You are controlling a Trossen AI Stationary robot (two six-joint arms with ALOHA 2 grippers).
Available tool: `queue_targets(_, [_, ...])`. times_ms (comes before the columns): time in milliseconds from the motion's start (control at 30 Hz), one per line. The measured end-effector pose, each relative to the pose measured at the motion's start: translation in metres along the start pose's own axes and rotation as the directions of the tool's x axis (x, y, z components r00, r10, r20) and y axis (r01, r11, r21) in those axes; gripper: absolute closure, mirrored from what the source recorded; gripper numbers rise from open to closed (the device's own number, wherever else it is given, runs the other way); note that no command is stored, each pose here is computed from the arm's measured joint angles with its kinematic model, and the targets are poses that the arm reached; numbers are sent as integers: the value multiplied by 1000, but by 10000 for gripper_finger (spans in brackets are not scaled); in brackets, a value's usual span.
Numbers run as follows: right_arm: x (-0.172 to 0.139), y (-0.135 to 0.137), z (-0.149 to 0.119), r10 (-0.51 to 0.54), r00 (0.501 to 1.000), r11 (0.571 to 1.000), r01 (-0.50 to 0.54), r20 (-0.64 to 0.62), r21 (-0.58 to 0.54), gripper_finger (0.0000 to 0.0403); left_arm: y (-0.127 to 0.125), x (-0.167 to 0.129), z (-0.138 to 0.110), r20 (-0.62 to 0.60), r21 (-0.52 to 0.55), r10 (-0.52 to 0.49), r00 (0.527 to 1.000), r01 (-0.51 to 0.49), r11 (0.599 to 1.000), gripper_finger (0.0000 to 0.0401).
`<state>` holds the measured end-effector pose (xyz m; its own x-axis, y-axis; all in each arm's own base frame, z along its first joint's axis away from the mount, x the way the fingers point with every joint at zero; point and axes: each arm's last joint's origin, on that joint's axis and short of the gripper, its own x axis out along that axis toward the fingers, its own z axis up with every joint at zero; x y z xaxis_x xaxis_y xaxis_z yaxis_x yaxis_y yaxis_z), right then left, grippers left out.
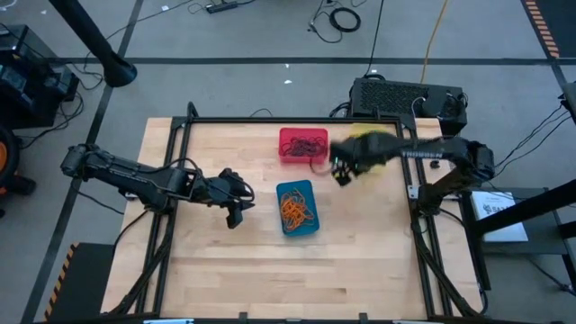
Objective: Sort rubber bands into baskets
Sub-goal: Put the green rubber band into the yellow bin
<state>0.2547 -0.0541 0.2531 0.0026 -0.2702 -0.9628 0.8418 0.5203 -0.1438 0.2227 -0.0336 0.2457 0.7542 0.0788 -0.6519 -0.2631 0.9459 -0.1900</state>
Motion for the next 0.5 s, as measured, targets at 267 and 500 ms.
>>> queue_targets(267, [8,-63,54,-62,998,998,62,0,23,403,4,-21,14,-88,11,60,994,-59,998,226])
queue_targets(500, [17,-100,76,-67,997,993,64,27,101,397,17,-50,18,-30,-6,164,986,-164,986,226])
